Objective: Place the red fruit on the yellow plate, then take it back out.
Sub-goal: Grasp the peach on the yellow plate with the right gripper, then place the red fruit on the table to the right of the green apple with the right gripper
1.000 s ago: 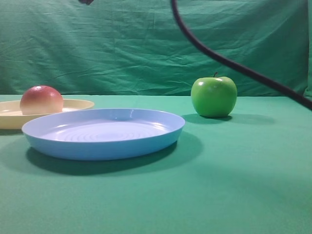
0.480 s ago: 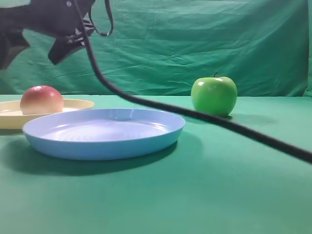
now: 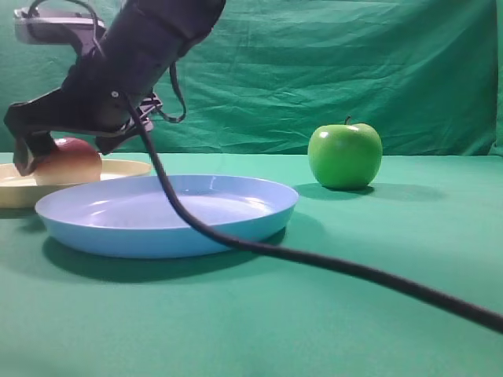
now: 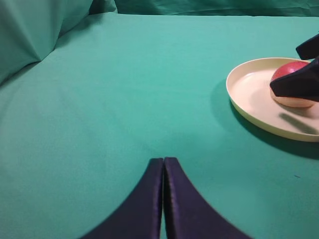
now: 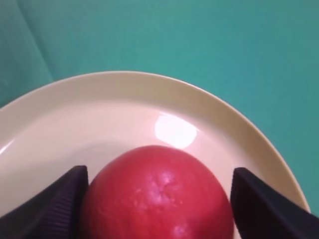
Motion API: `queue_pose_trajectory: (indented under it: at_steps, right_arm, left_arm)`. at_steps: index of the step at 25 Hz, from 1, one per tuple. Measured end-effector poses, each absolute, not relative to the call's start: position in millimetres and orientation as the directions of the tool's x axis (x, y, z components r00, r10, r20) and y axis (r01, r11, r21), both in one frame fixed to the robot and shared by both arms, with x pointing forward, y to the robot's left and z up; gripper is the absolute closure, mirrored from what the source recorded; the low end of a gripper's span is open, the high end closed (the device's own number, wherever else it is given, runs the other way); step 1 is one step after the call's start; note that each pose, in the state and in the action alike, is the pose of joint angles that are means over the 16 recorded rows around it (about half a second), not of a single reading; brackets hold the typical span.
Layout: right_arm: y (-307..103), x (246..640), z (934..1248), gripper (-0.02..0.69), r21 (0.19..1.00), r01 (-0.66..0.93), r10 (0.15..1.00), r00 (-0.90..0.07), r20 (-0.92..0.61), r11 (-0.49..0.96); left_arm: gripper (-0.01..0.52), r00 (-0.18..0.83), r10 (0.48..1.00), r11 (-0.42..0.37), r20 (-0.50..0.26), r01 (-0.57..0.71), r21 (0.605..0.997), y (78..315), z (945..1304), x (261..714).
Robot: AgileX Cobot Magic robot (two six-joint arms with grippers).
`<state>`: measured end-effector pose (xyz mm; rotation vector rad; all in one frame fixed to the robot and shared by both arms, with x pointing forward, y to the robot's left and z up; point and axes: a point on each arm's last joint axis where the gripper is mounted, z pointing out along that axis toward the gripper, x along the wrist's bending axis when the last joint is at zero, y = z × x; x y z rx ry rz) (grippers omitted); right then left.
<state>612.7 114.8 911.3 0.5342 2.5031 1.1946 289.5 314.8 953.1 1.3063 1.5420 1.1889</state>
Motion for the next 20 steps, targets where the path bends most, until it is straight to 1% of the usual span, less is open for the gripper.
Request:
queue_pose_trajectory:
  at_steps: [5,7,10,12,15,18,20]
  right_arm:
    - [111.0,612.6,919.5,0.320,0.782,0.215,0.450,-0.888,-0.092,0.585]
    - [107.2,612.5,931.9,0.363,0.779,0.211,0.438,-0.894,-0.090,0.591]
    - [98.1,611.7,960.2,0.413,0.773,0.199,0.419,-0.903,-0.095,0.603]
    - [89.2,610.3,983.7,0.433,0.767,0.191,0.410,-0.906,-0.102,0.613]
    - [70.2,606.6,1024.0,0.439,0.752,0.190,0.409,-0.905,-0.115,0.631]
    - [43.6,601.1,1065.6,0.439,0.736,0.207,0.435,-0.891,-0.130,0.644]
    - [20.7,596.4,1089.2,0.443,0.724,0.237,0.471,-0.871,-0.137,0.648]
  left_arm:
    - [0.514,-0.172,0.985,0.036,0.010,0.260,0.965,314.8,953.1,289.5]
    - [0.514,-0.172,0.985,0.036,0.010,0.260,0.965,314.8,953.1,289.5]
    - [0.514,-0.172,0.985,0.036,0.010,0.260,0.965,314.8,953.1,289.5]
    - [0.514,-0.172,0.985,0.036,0.010,0.260,0.965,314.8,953.1,289.5]
    - [0.514,-0.172,0.985,0.036,0.010,0.260,0.965,314.8,953.1,289.5]
    - [0.514,-0.172,0.985,0.036,0.010,0.260,0.965,314.8,953.1,289.5]
    - [0.514,-0.172,0.985,0.036,0.010,0.260,0.965,314.8,953.1,289.5]
